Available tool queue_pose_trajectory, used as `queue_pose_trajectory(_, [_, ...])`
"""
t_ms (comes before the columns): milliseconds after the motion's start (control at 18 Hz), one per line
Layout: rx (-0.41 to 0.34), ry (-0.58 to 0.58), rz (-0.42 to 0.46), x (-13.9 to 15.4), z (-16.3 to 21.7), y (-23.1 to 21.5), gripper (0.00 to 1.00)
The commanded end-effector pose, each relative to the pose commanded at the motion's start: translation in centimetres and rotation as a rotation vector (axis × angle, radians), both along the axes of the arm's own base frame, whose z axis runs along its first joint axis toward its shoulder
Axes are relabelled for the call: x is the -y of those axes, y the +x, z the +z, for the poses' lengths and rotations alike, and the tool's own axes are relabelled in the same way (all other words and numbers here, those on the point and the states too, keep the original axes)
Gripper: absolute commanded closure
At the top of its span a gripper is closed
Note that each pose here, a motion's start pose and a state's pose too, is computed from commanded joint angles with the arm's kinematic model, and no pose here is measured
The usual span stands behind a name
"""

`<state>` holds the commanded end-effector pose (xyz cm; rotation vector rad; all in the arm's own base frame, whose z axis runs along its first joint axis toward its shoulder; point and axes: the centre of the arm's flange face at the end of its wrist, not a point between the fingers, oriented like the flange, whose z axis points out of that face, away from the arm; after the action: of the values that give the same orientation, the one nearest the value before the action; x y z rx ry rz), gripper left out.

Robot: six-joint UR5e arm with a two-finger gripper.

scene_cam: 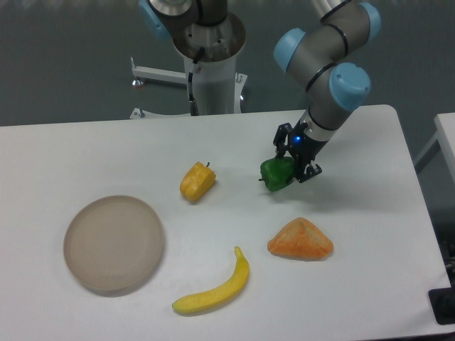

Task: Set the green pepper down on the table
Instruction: 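Carry the green pepper toward the yellow pepper and lower it, then lower the green pepper onto the table beside the yellow pepper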

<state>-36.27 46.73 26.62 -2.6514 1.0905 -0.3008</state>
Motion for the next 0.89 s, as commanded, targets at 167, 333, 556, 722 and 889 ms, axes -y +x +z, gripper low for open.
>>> queue_pose_trajectory(167, [0.008, 0.005, 0.011, -0.2, -0.2, 0.2, 0.46])
queue_pose_trajectory(333, [0.025, 0.014, 0.021, -0.2, -0.5, 0.3, 0.46])
queue_pose_trajectory(556, [0.038, 0.008, 0.028, -0.3, -1.0, 0.7, 0.46])
queue_pose_trajectory(722, [0.032, 0.009, 0.042, -0.5, -1.4, 0.9, 0.46])
queue_pose_trajectory(889, [0.031, 0.007, 0.046, -0.5, -1.4, 0.9, 0.45])
